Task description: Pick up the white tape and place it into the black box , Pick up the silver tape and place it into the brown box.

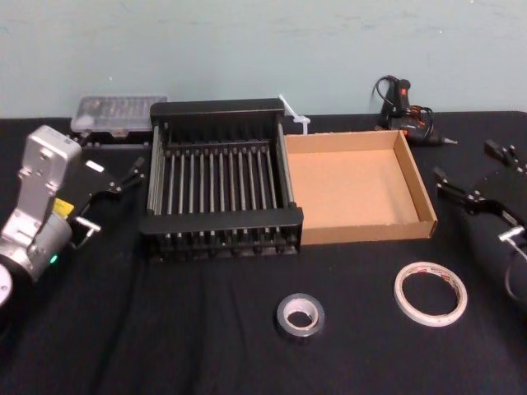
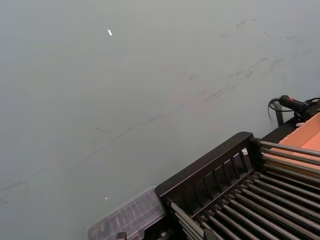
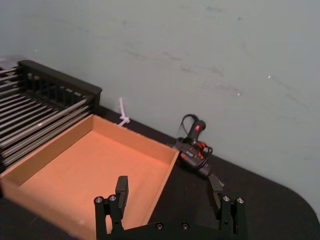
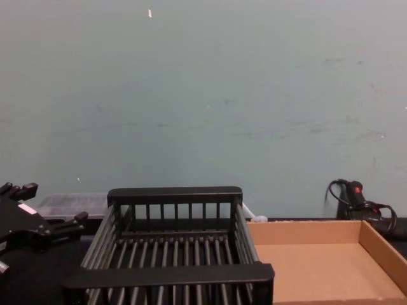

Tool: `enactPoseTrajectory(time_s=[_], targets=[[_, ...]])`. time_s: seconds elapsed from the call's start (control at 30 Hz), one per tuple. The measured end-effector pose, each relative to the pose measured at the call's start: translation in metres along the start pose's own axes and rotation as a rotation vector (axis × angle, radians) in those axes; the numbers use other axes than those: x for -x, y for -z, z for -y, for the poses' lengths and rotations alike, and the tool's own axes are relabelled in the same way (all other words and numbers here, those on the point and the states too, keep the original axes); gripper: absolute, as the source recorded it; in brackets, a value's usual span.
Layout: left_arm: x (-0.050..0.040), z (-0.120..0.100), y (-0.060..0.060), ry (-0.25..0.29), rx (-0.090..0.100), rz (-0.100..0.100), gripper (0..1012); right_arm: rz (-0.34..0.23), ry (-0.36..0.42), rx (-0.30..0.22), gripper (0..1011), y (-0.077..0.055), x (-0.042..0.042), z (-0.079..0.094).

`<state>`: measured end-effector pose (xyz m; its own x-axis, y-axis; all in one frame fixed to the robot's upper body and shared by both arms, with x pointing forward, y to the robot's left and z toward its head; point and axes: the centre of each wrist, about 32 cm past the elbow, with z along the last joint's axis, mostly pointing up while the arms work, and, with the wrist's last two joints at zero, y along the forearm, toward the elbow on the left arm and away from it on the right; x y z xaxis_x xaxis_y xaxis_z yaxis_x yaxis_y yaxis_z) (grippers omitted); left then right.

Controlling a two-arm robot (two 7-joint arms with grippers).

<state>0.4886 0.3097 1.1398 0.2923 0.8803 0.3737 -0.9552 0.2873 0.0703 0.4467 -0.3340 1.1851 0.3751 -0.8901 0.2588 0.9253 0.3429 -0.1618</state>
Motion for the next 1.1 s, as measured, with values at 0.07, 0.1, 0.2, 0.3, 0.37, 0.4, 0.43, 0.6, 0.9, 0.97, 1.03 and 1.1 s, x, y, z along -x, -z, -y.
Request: enactPoseTrajectory(time_s=[0.07,0.1,0.2,0.3,0.37,0.4,0.43,0.6,0.9,0.97,1.03,1.1], targets=[[0.0000,0.000,0.000,0.000,0.000,0.000,1001,-0.005,-0.013,0.013,1002,-0.001,-0.0008,0.006],[0.0000,0.000,0.000,0.000,0.000,0.000,1001,-0.008,-0.019,0.020,1002,-0.002,-0.0011,0.008],[0.0000,0.000,0.000,0.000,0.000,0.000,1001,-0.017,-0.040,0.046,1002,-0.003,-0.0028,0.017],[0.0000,0.000,0.000,0.000,0.000,0.000,1001,-0.027,-0.066,0.077,1002,-0.004,-0.0035,0.026],[0.0000,0.000,0.000,0.000,0.000,0.000,1001,-0.036,-0.084,0.103,1002,-0.004,-0.0044,0.031],[0.0000,0.000,0.000,0.000,0.000,0.000,1001,-0.039,-0.091,0.113,1002,-0.003,-0.0045,0.032],[0.0000,0.000,0.000,0.000,0.000,0.000,1001,-0.044,-0.102,0.131,1002,-0.003,-0.0044,0.035],[0.0000,0.000,0.000,0.000,0.000,0.000,1001,-0.058,-0.131,0.184,1002,0.000,-0.0037,0.039],[0.0000,0.000,0.000,0.000,0.000,0.000,1001,-0.072,-0.162,0.263,1002,0.008,-0.0015,0.036],[0.0000,0.000,0.000,0.000,0.000,0.000,1001,-0.074,-0.166,0.272,1002,0.010,-0.0008,0.035],[0.0000,0.000,0.000,0.000,0.000,0.000,1001,-0.078,-0.172,0.283,1002,0.012,-0.0002,0.034],[0.0000,0.000,0.000,0.000,0.000,0.000,1001,-0.081,-0.177,0.290,1002,0.013,0.0002,0.033]])
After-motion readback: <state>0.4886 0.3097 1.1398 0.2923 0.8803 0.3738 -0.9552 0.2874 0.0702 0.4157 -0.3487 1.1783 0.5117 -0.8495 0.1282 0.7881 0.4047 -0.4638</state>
